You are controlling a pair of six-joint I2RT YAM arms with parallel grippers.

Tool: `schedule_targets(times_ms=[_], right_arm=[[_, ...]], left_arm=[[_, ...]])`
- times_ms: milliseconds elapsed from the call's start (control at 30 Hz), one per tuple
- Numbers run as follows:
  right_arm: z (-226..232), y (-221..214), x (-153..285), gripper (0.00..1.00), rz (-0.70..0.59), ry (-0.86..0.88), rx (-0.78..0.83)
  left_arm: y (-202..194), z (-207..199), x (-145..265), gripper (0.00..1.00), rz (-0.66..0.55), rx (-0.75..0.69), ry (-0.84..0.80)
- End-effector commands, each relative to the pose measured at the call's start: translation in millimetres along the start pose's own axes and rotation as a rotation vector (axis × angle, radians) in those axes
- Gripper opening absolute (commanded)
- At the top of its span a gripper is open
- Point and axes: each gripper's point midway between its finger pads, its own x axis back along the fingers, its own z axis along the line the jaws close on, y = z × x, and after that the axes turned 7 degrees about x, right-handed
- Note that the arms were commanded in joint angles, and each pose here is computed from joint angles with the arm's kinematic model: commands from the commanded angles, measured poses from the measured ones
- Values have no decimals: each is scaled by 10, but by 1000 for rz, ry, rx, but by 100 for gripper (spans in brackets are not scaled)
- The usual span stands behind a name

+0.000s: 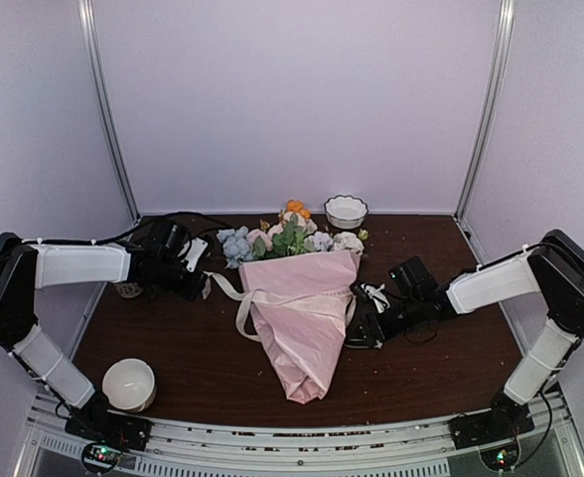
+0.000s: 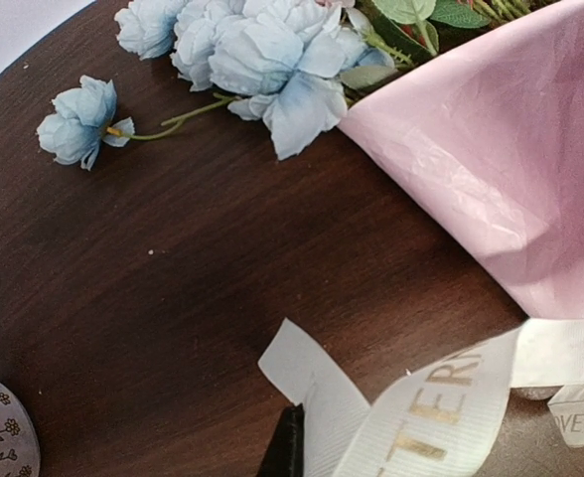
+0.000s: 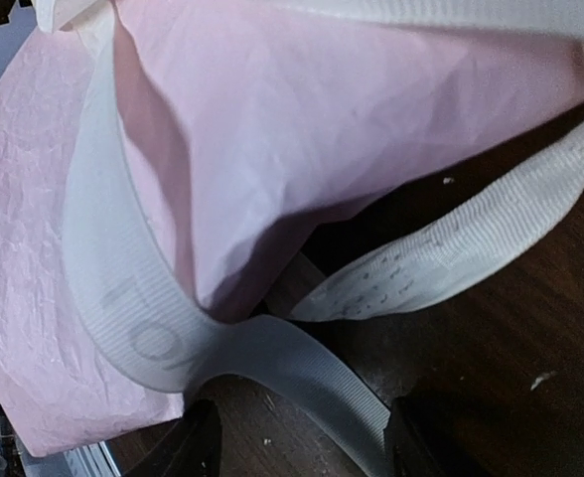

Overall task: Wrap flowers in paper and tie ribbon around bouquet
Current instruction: Tie the ribbon around the folded bouquet.

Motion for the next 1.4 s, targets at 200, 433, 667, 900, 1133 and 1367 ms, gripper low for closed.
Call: schedule_targets(times_ms=[200,433,667,900,1133,1367], right_arm=[[-84,-17,160,62,16,-356,198],[-80,102,46,71,15,-427,304],[26,279,-189,70,1,-416,347],[21,349,-229,60,-27,-417,331],[-31,174,-174,39,3,-429,300],[-48,121,-102,21,3,-447,285]], left_arm=[[111,-21,4,0,-29,-1,-21],[103,-27,14,0,-22,-4,-25],[104,-34,9,0,-19,-6,-28],[98,-34,-3,0,-15,-7,-29],[145,-26,32,0,-35,-6,-25],[140,-32,28,0,-33,-6,-28]])
